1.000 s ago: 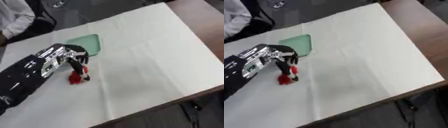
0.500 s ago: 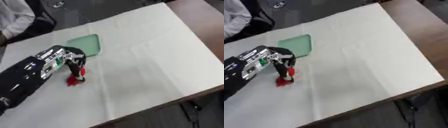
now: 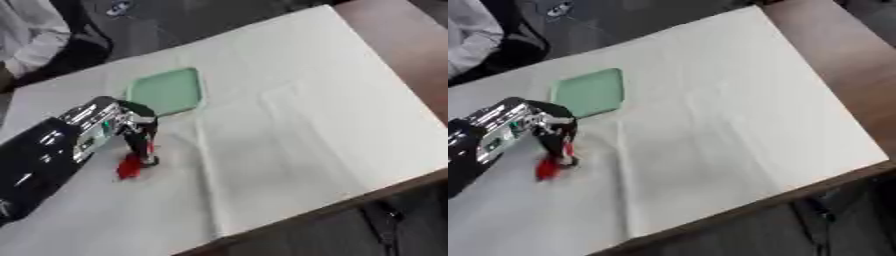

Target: Pick up objects on the table and place them in the box.

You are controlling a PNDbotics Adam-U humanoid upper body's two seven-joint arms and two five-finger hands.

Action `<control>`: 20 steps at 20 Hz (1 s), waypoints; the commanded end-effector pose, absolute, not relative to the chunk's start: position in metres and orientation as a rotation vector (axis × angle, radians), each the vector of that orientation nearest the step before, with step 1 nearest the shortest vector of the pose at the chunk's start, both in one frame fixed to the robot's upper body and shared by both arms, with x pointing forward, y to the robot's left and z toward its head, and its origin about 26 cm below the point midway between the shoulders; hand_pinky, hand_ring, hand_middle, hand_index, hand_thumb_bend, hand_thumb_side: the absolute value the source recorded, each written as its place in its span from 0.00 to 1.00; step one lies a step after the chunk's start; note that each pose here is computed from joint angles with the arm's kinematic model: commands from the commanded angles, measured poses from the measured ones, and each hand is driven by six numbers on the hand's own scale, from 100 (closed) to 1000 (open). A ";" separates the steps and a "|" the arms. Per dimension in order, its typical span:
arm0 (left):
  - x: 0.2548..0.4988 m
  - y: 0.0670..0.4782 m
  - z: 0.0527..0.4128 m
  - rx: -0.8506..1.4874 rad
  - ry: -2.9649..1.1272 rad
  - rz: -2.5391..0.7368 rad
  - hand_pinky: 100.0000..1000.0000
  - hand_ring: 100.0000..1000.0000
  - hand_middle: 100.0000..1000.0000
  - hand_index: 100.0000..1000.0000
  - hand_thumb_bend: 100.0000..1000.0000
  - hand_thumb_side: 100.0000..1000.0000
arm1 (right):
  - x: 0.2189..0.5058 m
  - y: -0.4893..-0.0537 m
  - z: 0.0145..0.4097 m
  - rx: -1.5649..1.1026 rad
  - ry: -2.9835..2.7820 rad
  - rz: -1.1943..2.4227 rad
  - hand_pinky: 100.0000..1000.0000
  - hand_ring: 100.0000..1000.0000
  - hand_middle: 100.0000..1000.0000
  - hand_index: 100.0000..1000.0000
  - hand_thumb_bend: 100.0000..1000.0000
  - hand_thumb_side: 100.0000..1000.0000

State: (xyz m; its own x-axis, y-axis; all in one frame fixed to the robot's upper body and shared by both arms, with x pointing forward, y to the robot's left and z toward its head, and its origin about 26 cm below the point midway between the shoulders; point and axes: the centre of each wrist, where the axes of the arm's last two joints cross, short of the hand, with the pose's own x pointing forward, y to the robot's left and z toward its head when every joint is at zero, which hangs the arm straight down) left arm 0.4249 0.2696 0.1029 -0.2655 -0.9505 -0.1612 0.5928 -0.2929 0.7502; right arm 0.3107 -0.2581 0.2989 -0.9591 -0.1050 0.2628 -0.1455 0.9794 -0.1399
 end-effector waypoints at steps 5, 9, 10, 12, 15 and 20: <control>0.422 0.281 0.141 0.837 -0.704 -1.741 0.00 0.00 0.11 0.33 0.00 0.60 | 0.307 -0.258 0.308 0.174 -2.903 0.251 0.09 1.00 0.20 0.62 0.00 0.51; 0.414 0.274 0.166 0.828 -0.726 -1.718 0.00 0.00 0.10 0.33 0.00 0.60 | 0.306 -0.259 0.308 0.171 -2.901 0.254 0.09 1.00 0.20 0.62 0.00 0.51; 0.411 0.272 0.175 0.829 -0.742 -1.706 0.00 0.00 0.10 0.33 0.00 0.60 | 0.306 -0.259 0.307 0.171 -2.901 0.255 0.09 1.00 0.20 0.62 0.00 0.51; 0.405 0.268 0.192 0.843 -0.779 -1.674 0.00 0.00 0.10 0.34 0.00 0.60 | 0.306 -0.259 0.307 0.169 -2.900 0.256 0.09 1.00 0.20 0.62 0.00 0.51; 0.398 0.267 0.214 0.906 -0.817 -1.619 0.00 0.00 0.09 0.33 0.00 0.61 | 0.306 -0.259 0.307 0.168 -2.899 0.257 0.09 1.00 0.20 0.62 0.00 0.51; 0.400 0.275 0.222 0.996 -0.860 -1.543 0.00 0.00 0.08 0.33 0.00 0.61 | 0.306 -0.259 0.308 0.172 -2.901 0.255 0.09 1.00 0.20 0.62 0.00 0.51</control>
